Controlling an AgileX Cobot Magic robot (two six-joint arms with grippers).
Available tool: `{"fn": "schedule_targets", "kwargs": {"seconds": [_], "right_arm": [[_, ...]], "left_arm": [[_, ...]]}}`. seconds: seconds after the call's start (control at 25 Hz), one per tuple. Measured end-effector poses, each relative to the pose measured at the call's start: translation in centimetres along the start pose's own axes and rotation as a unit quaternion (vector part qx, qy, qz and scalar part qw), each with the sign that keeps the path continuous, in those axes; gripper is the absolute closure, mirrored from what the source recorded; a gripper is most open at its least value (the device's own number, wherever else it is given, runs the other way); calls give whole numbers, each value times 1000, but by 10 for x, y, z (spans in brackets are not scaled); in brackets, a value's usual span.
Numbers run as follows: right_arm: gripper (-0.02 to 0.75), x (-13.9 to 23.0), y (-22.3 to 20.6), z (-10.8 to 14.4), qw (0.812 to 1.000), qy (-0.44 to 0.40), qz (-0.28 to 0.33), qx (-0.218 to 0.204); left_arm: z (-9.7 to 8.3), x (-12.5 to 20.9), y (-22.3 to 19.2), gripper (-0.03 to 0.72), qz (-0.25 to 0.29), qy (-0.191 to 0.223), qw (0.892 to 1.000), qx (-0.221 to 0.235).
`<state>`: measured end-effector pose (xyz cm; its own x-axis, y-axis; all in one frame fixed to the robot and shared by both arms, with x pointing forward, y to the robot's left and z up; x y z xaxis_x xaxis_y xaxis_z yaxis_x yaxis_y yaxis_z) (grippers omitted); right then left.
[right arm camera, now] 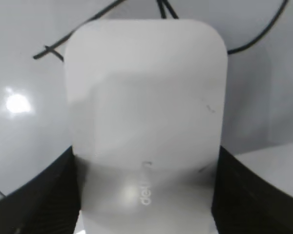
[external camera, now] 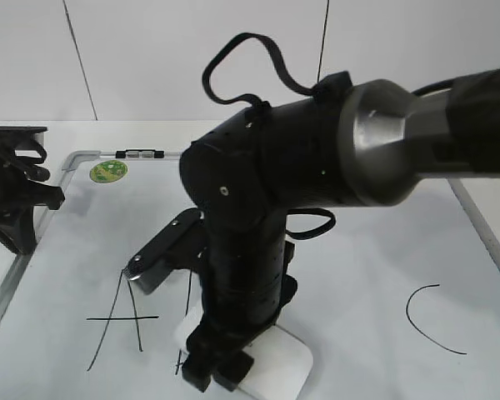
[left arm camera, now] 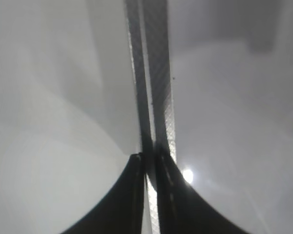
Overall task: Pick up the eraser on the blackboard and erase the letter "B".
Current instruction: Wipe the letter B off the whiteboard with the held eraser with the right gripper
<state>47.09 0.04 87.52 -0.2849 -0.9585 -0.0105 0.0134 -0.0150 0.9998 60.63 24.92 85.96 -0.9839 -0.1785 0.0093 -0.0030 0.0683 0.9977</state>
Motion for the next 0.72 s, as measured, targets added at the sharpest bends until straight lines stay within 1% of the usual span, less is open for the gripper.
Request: {"fn": "schedule_targets", "kwargs": {"seconds": [0.28, 0.44, 0.56, 0.72], "right_arm": [[183, -21, 0, 42, 999, 52, -9, -13], [183, -22, -1, 44, 998, 54, -6, -15], [183, -22, -1, 41, 999, 52, -3, -7], [183, -20, -2, 35, 1000, 23, 1, 4]], "left_arm": [[0, 0, 0, 663, 0, 0, 1000, 0], [0, 0, 0, 663, 1, 0, 1000, 0], [0, 0, 0, 663, 1, 0, 1000, 0], [0, 0, 0, 663, 1, 0, 1000, 0]]}}
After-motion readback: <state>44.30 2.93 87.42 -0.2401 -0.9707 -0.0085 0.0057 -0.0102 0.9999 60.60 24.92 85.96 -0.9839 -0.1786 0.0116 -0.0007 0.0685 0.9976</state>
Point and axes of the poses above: a point on each arm's last joint axis where the gripper is mounted, y pointing back along that axis away from the gripper, z along the wrist's bending axis when the last joint is at zero, x = y × z, the point moved 7 cm from there along -y, pointing out along that axis toward the gripper, and after that the axes turned 15 degrees about y, right-handed, at the moved point
